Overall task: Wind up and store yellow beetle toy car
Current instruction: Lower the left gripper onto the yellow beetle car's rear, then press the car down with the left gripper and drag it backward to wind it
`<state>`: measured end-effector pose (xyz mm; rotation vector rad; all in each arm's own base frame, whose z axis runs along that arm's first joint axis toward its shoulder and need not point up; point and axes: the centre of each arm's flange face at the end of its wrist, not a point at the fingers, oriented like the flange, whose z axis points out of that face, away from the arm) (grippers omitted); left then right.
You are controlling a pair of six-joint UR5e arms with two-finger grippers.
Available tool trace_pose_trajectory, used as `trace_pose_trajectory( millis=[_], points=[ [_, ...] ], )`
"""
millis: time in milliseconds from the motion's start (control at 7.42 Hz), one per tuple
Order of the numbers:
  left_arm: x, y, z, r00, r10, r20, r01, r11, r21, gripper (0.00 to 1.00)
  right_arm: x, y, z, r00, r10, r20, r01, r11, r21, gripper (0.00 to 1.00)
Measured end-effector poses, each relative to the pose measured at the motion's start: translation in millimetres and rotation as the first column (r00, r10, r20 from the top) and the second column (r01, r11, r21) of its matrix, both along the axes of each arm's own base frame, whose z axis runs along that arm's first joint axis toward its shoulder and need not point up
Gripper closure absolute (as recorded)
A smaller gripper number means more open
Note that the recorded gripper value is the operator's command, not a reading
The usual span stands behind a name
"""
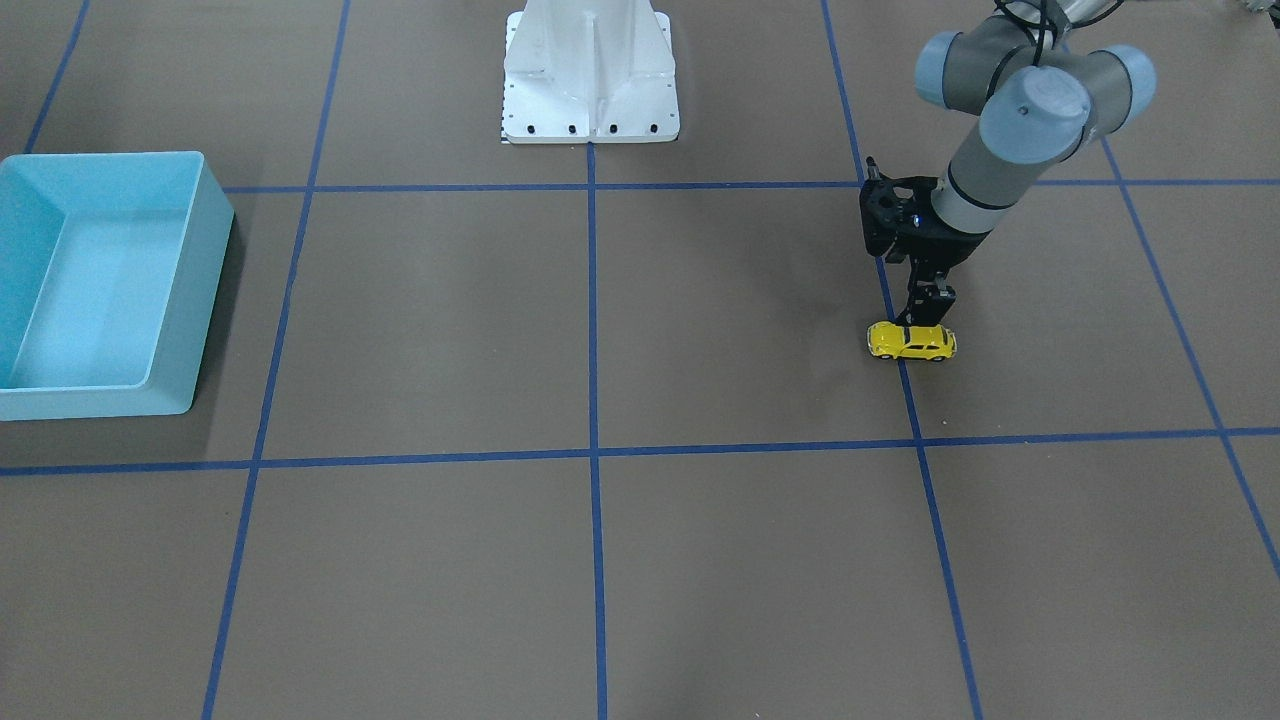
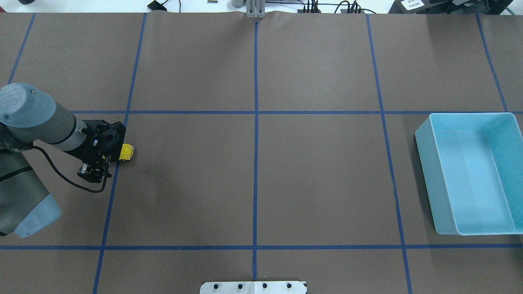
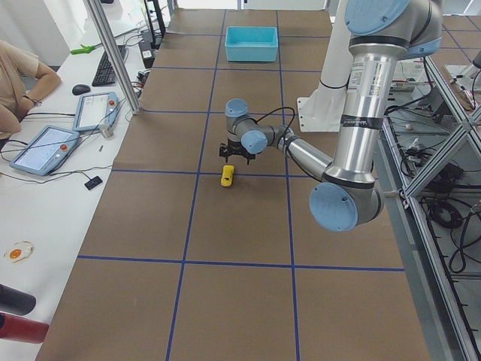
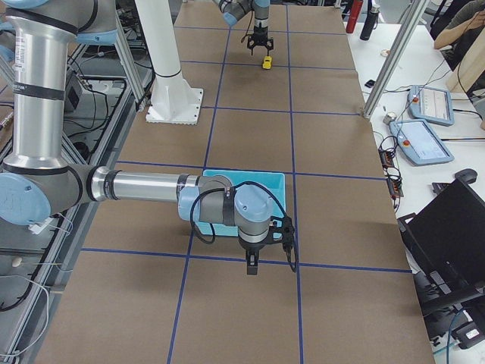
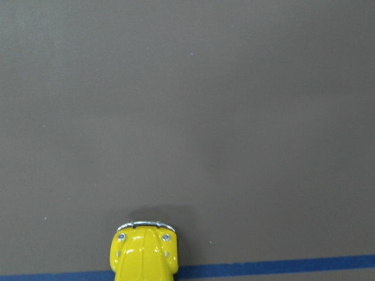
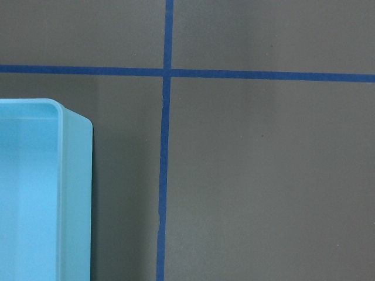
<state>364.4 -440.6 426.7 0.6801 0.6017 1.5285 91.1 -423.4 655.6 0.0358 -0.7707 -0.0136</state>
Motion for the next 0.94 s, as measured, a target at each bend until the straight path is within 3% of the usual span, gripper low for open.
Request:
trace_pose_trajectory(
  millis=[404,944],
  points=[
    [3,-23,13,0.996,-0.012,0.093,0.003,0.995,0.1,0.01,0,1,0,1.0,0.0,0.003,0.0,1.0,-0.001,0.0],
    [14,-36,9,0.994,-0.052,0.092,0.045,0.996,0.073,0.01,0,-1,1,1.0,0.0,0.003,0.0,1.0,-0.001,0.0]
  ],
)
